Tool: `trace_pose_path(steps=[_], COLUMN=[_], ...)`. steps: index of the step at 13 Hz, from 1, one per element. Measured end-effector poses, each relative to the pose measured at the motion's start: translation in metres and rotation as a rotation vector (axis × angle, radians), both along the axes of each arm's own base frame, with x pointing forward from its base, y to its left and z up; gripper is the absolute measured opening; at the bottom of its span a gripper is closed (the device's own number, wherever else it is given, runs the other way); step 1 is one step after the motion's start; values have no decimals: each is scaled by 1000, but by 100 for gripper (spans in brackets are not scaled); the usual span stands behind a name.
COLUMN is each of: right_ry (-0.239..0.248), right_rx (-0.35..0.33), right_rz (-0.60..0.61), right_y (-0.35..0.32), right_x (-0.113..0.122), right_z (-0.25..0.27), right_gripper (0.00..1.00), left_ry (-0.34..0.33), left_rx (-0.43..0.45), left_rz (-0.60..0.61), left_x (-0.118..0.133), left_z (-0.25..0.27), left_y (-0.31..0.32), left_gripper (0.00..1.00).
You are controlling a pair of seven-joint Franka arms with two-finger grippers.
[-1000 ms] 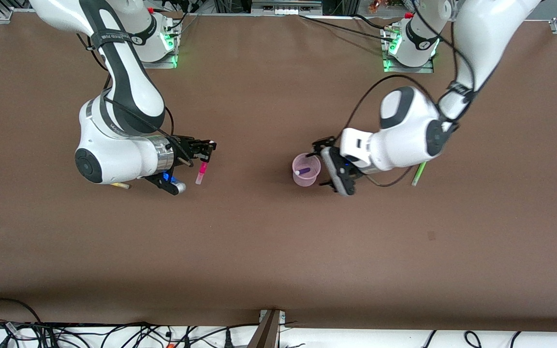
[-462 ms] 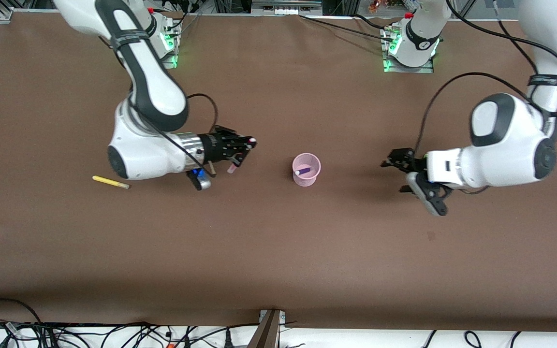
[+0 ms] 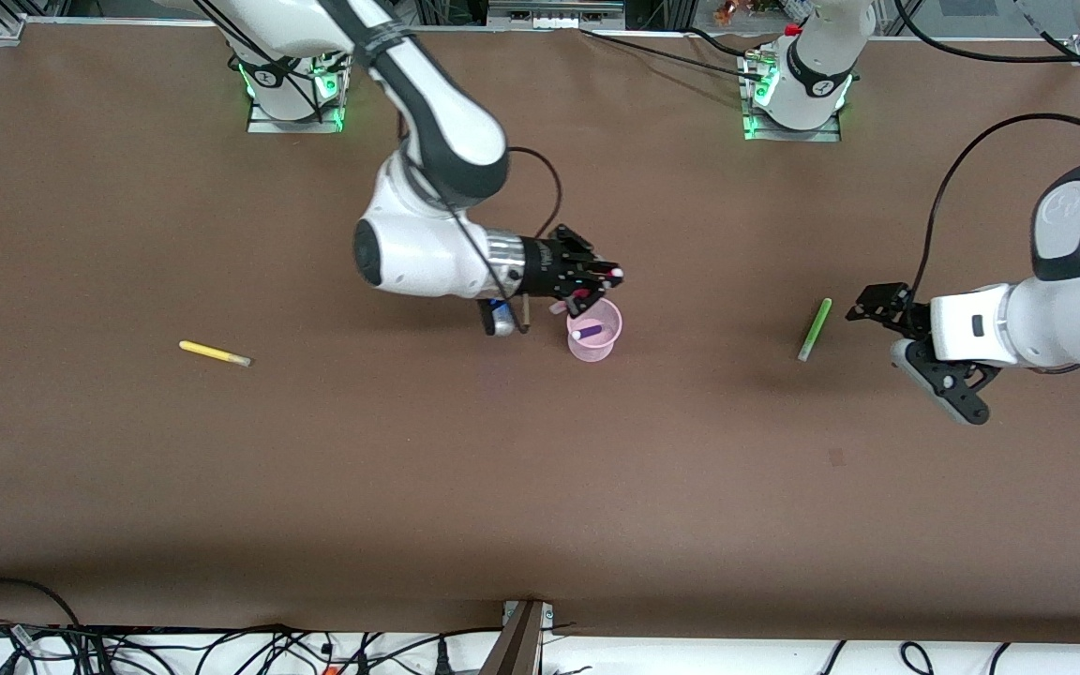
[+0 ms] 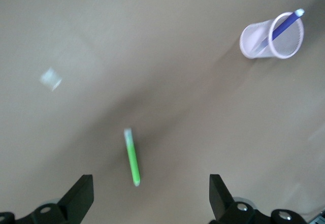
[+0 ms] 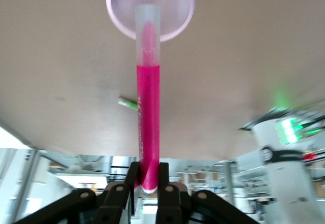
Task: Organize pens into pink holder with both arms
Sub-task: 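Carry the pink pen over the cup while the left gripper returns to rest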
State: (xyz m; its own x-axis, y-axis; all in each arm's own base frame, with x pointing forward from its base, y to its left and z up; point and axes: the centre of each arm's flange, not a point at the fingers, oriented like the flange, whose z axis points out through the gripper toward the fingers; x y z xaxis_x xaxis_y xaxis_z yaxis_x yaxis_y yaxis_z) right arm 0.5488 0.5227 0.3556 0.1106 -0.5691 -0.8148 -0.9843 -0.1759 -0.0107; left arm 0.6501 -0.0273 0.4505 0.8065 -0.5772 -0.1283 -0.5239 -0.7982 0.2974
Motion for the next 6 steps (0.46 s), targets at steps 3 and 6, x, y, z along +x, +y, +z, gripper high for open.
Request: trace_pose_path(steps=[3,6], right_ry=[10,23], right_rx=[13,0], right_rz=[-51,-43], right_y=[37,45], right_x=[1,1], right_z=[-13,-37], right_gripper=[18,18], left_ry=[15,-59], left_rx=[147,266], left_rz=[110,235], left_x=[-6,-19], left_z=[28,75], left_y=[-4,6], left_gripper=[100,100])
